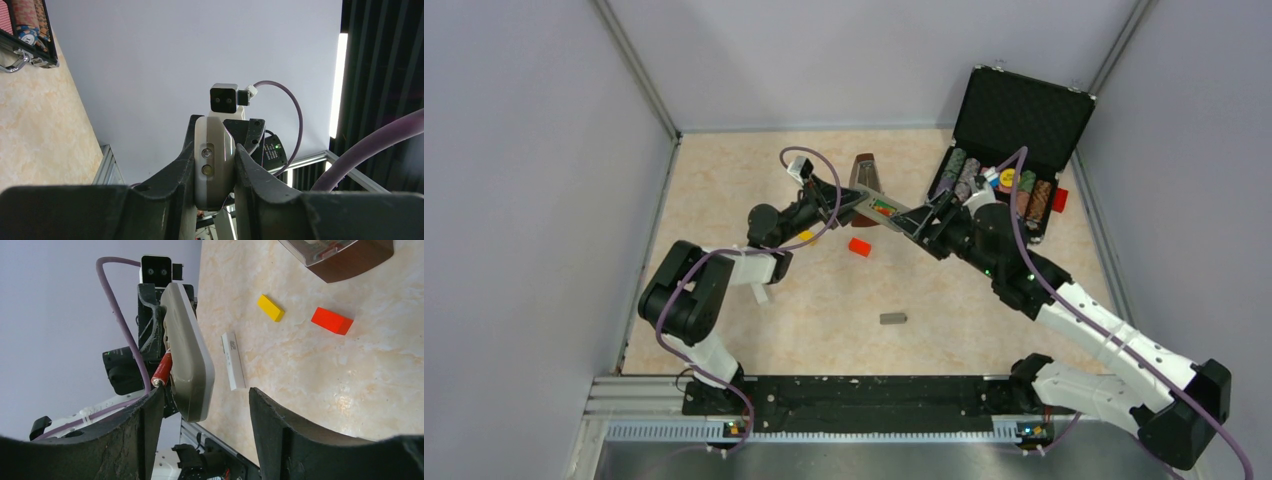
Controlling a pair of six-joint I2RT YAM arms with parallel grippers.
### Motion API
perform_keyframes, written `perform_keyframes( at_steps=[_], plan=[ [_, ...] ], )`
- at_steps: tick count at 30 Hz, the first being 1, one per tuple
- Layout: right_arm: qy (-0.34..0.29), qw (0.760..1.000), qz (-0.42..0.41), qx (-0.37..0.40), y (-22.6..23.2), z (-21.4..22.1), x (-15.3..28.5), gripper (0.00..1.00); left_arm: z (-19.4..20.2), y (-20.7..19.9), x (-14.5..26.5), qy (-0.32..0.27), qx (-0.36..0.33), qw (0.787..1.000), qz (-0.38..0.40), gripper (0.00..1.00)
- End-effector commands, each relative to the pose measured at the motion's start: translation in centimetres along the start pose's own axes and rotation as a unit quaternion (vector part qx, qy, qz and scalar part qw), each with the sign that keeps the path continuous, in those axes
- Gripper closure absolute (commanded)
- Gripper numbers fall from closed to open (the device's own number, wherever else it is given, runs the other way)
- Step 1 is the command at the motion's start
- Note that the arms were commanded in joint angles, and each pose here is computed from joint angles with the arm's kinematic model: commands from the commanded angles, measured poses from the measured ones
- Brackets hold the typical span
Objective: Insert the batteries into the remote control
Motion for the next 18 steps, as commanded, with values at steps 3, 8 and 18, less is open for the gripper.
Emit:
perform_keyframes(
  at_steps=[3,8,18],
  plan=[
    [-0.015,1.0,-0.016,-0.005,1.0,-1.1,0.7,0.39,1.2,-3.1,-0.2,0.013,-0.038,0.998,0.045,1.0],
    [-0.013,1.0,-0.004,-0.005,0.8,-1.2,1.2,0.57,1.0,-3.0,-0.2,0.009,-0.039,0.998,0.045,1.0],
    [-0.024,1.0,-0.004,0.007,1.3,-2.0,2.4,0.46,0.7,-3.0,-0.2,0.005,-0.043,0.998,0.042,1.0]
  ],
)
Point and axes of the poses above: each gripper's point midway between its finger pads, its own x axis back along the fingers, its own y axis along the line the jaws close on, z = x × y, the point moved 1 cm from there along x, back along the fingers, and after that the axes turned 10 degrees about x, right-handed, at the moved point
